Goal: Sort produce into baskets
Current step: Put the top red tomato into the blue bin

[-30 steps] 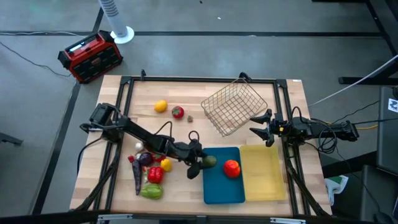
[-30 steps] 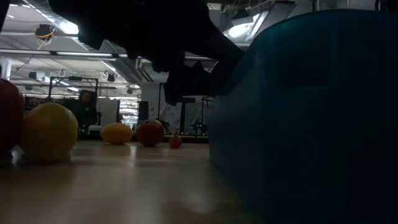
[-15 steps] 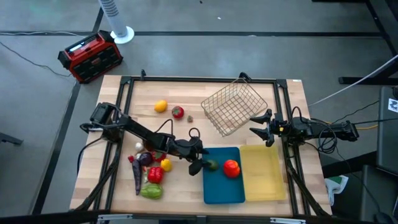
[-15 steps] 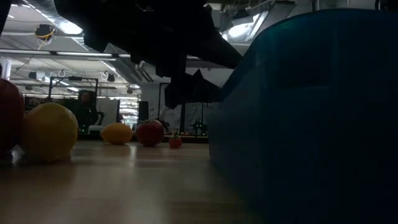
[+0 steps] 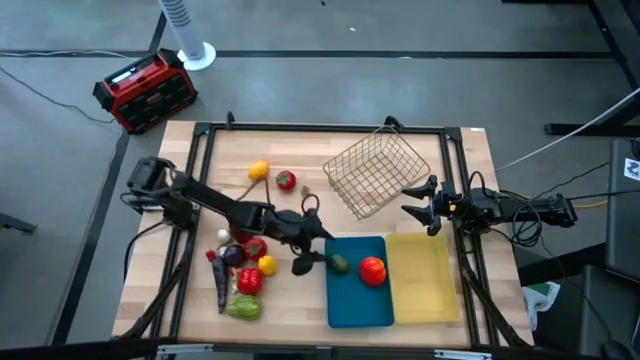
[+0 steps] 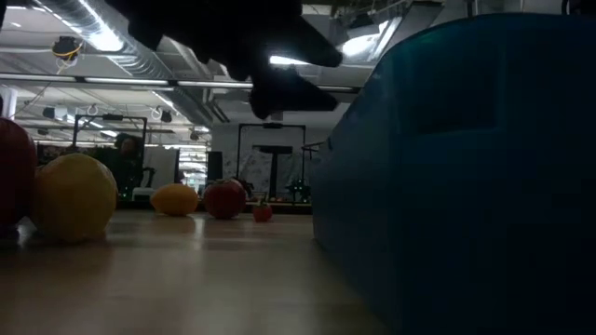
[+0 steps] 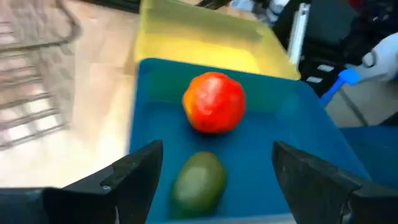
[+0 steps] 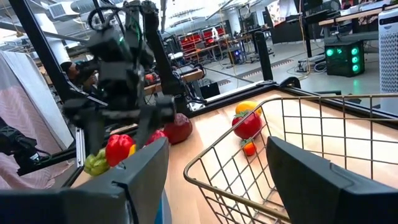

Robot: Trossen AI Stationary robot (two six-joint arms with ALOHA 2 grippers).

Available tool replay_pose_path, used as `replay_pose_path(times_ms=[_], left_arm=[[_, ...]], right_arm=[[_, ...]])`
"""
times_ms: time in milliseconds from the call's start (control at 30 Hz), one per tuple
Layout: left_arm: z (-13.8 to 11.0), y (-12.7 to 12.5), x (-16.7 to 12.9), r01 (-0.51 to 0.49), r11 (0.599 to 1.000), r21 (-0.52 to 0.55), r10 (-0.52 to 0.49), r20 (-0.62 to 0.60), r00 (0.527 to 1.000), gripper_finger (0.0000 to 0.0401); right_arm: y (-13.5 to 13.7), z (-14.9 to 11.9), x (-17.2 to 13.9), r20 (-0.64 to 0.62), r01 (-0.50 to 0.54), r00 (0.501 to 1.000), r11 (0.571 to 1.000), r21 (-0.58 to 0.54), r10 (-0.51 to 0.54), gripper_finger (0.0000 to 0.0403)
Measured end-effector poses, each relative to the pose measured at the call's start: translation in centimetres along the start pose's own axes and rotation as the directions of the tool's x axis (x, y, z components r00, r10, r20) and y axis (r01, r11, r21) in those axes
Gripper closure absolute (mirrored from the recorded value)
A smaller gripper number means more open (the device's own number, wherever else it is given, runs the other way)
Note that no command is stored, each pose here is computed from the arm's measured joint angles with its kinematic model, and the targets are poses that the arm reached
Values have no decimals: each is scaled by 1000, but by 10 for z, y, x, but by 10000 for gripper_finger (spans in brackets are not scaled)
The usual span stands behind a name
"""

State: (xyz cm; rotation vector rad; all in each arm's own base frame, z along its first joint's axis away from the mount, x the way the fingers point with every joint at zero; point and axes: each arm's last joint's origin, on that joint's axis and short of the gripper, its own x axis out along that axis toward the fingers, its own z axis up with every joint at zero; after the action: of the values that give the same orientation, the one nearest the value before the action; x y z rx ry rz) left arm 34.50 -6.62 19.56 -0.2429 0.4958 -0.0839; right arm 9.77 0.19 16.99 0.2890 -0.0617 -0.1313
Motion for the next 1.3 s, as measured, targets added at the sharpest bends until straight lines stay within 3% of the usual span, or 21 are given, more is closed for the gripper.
replay_pose_path(times_ms=[200,367,533,700,867,1033,1300], left_arm=[[13,36,-32,-253,967,-37,249,-89,964,104],[16,74,-52,-465,884,-49,452,-162,877,104],[12,109,-66,-578,812,-82,541,-267,797,104],[8,132,-76,-646,756,-100,585,-339,737,104],[9,145,-82,-676,726,-126,607,-345,716,104],[8,151,-84,-690,712,-134,615,-355,704,104],[9,150,-84,-680,726,-103,613,-352,708,104]], right_arm=[[0,0,0,1,1,1000,1000,0,-1,134],[0,0,0,0,1,1000,1000,0,-1,134],[0,0,0,0,1,1000,1000,0,-1,134],[0,0,0,0,1,1000,1000,0,-1,134],[0,0,0,1,1,1000,1000,0,-1,134],[0,0,0,0,1,1000,1000,0,-1,134],[0,0,0,0,1,1000,1000,0,-1,134]])
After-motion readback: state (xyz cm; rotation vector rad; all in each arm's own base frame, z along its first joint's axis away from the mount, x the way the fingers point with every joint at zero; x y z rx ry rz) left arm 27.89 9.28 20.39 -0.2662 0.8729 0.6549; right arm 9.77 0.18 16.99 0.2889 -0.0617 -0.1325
